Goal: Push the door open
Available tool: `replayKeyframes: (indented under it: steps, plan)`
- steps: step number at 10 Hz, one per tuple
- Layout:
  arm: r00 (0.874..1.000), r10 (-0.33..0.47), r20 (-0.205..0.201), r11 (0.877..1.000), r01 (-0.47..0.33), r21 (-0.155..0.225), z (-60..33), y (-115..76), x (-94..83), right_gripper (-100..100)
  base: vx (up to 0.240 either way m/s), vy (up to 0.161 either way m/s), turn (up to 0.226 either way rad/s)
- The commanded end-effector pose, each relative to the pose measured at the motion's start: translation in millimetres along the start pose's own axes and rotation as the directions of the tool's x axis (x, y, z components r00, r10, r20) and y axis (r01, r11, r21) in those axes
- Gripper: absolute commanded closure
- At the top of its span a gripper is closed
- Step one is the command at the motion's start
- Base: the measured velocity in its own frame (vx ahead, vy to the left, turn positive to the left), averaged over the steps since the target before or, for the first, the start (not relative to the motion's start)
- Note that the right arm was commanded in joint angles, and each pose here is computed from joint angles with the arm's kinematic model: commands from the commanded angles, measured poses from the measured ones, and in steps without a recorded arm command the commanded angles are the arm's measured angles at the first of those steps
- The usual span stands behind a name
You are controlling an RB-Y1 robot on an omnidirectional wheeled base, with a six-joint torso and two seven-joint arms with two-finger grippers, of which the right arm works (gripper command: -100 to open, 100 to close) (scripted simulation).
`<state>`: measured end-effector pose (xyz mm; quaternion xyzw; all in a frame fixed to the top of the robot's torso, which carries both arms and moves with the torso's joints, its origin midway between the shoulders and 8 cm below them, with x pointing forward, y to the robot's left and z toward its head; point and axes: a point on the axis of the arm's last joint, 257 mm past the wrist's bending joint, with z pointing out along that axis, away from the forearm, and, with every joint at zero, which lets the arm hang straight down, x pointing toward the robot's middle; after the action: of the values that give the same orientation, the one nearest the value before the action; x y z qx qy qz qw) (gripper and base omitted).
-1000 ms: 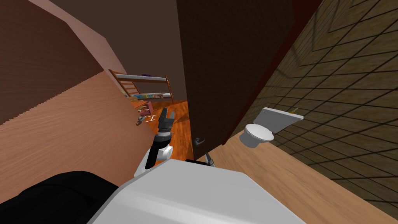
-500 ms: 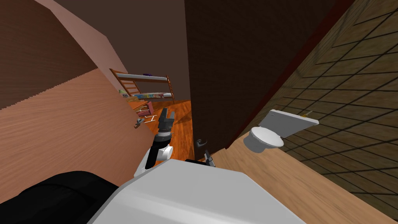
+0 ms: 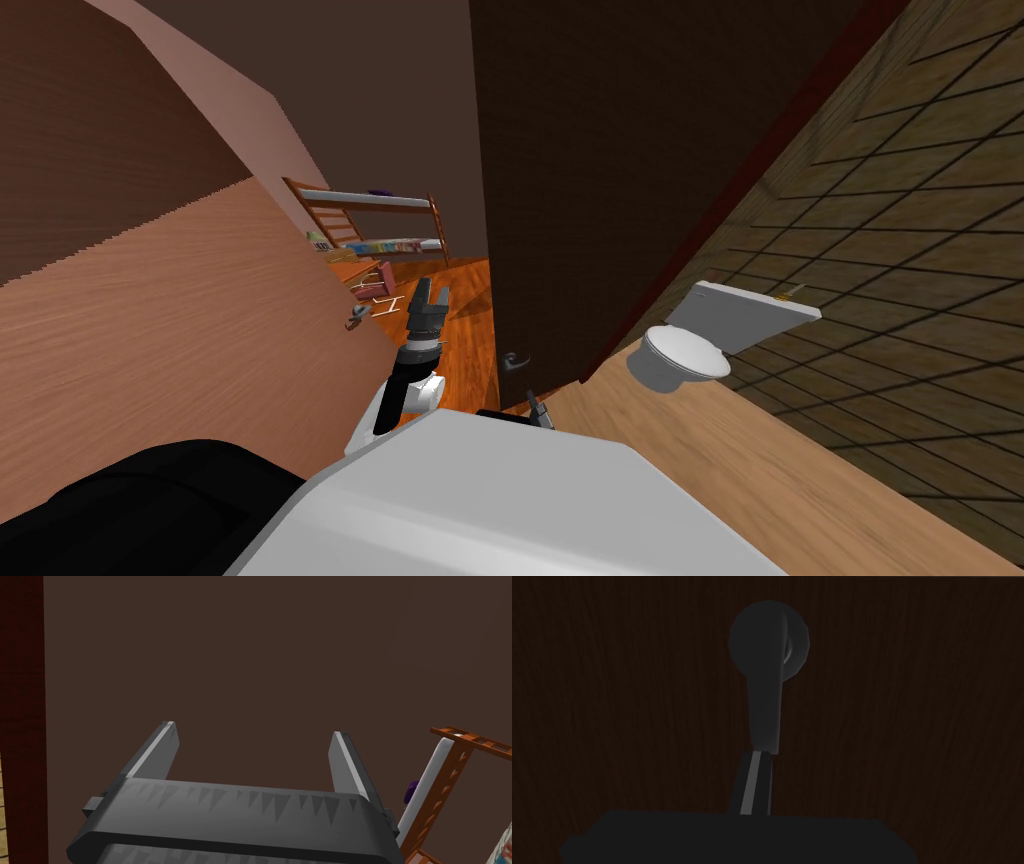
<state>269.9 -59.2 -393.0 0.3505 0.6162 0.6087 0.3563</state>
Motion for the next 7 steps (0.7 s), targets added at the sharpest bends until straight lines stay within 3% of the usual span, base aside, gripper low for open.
replayKeyframes:
  steps: [1, 2, 3, 5, 7]
  plan:
    - [1.0, 0.0, 0.0, 1.0, 0.0, 0.0, 0.0, 0.0, 0.0, 100, -0.008, -0.003, 0.0]
    - [1.0, 0.0, 0.0, 1.0, 0.0, 0.0, 0.0, 0.0, 0.0, 100, 0.0, 0.0, 0.0]
    - [1.0, -0.014, 0.027, 1.0, 0.014, 0.014, -8.7, -4.7, -14.6, -100, -0.091, 0.041, -0.19]
    - [0.998, 0.013, 0.069, 1.0, -0.012, -0.005, -0.9, 1.3, -15.5, -100, -0.153, 0.096, -0.159]
    - [0.999, -0.017, 0.051, 1.0, 0.017, 0.018, -3.3, -5.5, -23.5, -100, 0.008, 0.053, 0.016]
